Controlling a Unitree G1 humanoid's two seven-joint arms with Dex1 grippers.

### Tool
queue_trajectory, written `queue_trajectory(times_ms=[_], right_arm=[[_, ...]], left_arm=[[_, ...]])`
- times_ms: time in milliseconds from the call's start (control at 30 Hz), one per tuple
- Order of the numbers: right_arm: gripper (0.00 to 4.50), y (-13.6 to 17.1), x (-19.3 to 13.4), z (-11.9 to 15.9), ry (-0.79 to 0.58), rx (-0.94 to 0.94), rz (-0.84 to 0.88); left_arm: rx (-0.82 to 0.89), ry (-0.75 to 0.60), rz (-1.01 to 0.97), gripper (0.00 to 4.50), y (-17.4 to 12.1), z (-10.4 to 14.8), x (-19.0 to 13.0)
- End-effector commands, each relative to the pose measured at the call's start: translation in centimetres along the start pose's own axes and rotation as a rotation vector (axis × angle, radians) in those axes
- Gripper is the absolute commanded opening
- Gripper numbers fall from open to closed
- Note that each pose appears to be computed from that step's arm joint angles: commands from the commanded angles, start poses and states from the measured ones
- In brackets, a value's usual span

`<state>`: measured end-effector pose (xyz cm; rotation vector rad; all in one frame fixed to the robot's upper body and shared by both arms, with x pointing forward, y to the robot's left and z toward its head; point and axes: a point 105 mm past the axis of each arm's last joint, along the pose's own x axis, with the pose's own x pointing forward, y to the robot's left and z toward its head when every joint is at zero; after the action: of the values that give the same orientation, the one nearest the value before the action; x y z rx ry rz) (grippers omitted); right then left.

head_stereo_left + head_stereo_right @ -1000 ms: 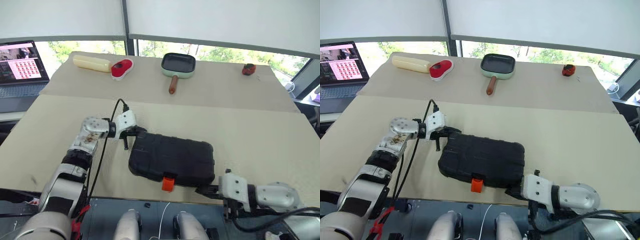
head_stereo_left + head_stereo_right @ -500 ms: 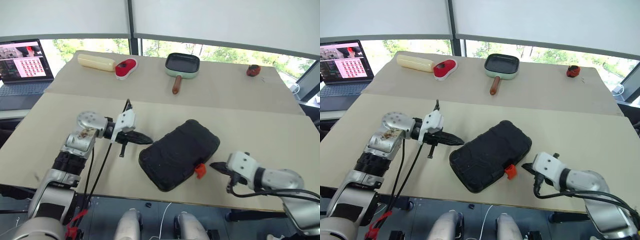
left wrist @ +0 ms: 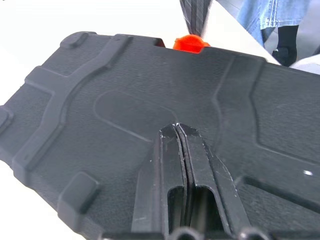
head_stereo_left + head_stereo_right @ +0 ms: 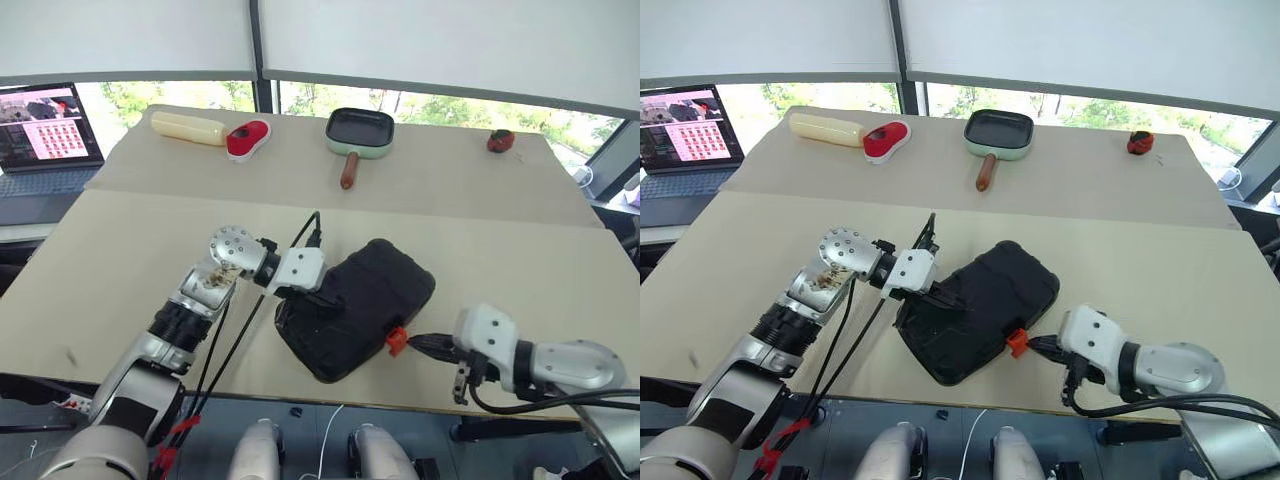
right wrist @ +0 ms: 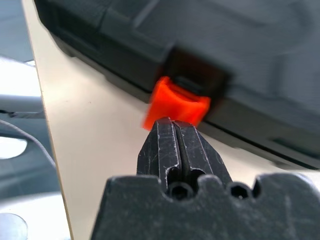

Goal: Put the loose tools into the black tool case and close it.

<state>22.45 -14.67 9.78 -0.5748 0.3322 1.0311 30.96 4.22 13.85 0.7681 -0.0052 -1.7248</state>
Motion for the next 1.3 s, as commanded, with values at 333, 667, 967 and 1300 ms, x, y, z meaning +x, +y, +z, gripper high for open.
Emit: queue_trajectory(times_ms=[333, 667, 967, 1300], right_arm=[[0.00, -0.5, 2.2, 0.0, -0.048, -0.001, -0.053], [0.00, -1.3, 1.7, 3.3, -0.171, -0.010, -0.104], [0.00, -2.2, 0.3, 5.4, -0.212, -0.018, -0.114], [0.00, -2.1, 0.1, 4.7, -0.162, -0.030, -0.082]], left_arm=[[-0.017, 0.046, -0.012, 0.07, -0.4, -1.4, 0.5], [0.012, 0.039, -0.037, 0.07, -0.4, -1.1, 1.4], [0.017, 0.035, -0.063, 0.07, -0.9, -1.3, 2.5], [-0.002, 0.047, -0.045, 0.07, -1.1, -2.0, 2.4]])
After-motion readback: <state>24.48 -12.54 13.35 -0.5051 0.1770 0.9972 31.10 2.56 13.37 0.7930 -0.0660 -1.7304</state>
